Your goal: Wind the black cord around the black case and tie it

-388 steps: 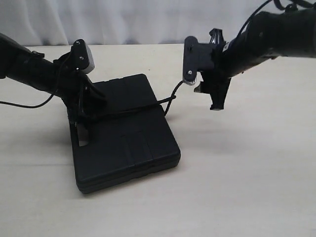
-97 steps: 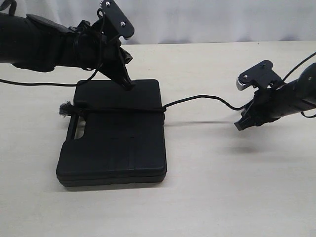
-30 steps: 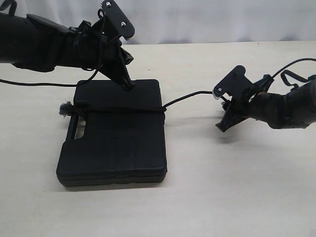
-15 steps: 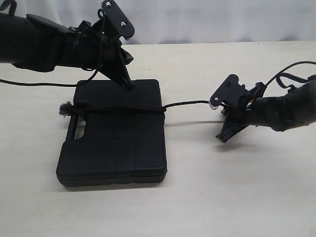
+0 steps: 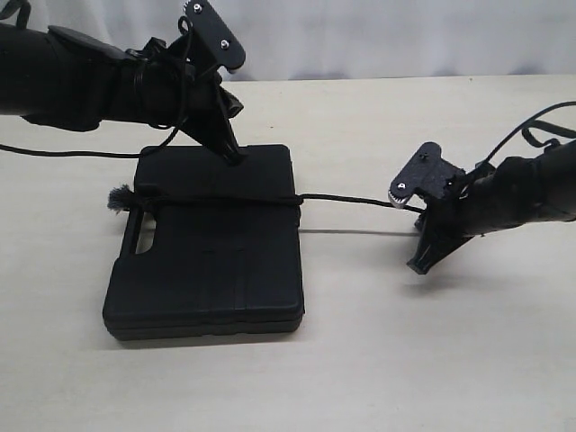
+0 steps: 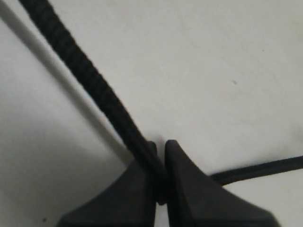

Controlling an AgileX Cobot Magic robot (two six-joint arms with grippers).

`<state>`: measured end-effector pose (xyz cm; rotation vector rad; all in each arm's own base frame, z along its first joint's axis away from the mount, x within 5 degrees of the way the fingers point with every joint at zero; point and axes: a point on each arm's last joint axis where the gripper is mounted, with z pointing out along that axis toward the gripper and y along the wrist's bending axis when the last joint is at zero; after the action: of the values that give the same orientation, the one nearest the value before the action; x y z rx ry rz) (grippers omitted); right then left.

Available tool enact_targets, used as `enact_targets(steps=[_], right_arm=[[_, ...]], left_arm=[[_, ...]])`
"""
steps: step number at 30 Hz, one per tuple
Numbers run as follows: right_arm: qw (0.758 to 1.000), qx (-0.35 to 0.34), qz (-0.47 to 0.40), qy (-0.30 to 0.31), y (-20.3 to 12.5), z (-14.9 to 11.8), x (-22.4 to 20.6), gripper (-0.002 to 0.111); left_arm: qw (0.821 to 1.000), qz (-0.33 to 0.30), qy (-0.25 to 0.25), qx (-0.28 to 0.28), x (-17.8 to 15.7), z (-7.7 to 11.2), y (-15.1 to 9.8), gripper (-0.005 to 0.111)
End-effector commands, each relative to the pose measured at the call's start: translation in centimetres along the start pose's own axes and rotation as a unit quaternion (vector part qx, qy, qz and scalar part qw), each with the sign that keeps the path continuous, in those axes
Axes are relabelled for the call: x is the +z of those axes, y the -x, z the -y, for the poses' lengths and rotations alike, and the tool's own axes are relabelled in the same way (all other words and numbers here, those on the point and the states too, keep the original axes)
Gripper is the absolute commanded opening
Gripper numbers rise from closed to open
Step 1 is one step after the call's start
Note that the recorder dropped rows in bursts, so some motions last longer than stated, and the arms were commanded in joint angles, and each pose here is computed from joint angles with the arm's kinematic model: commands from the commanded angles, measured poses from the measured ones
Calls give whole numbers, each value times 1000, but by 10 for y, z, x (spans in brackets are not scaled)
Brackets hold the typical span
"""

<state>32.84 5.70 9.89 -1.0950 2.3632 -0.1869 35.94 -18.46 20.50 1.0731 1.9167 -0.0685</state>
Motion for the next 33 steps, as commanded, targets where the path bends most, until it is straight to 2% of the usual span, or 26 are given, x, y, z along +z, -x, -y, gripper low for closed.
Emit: enact_targets(steps=[1, 10, 14, 16, 19, 23, 30, 32, 33], right_arm=[[999, 13, -23, 25, -3, 0, -15, 4], [997, 79, 1, 8, 8, 8, -45, 6], [996, 93, -5, 7, 1, 8, -43, 22], [989, 146, -10, -1, -9, 13, -43, 28], [979, 202, -39, 3, -28, 20, -43, 30], [966, 252, -54, -2, -40, 28, -44, 30], [964, 264, -20, -18, -30, 33, -61, 30], [960, 281, 3, -25, -24, 36, -79, 21], [959, 280, 16, -31, -23, 35, -91, 7]], left_arm=[[1000, 3, -1, -1, -2, 0, 1, 0], [1000, 3, -1, -1, -2, 0, 1, 0], [1000, 3, -1, -1, -2, 0, 1, 0], [1000, 3, -1, -1, -2, 0, 1, 0], [1000, 3, -1, -1, -2, 0, 1, 0], [1000, 3, -1, -1, -2, 0, 1, 0], [1000, 2, 2, -1, -2, -1, 1, 0], [1000, 8, 4, -4, -6, -2, 4, 0], [1000, 12, 5, -15, -9, -3, 6, 0]])
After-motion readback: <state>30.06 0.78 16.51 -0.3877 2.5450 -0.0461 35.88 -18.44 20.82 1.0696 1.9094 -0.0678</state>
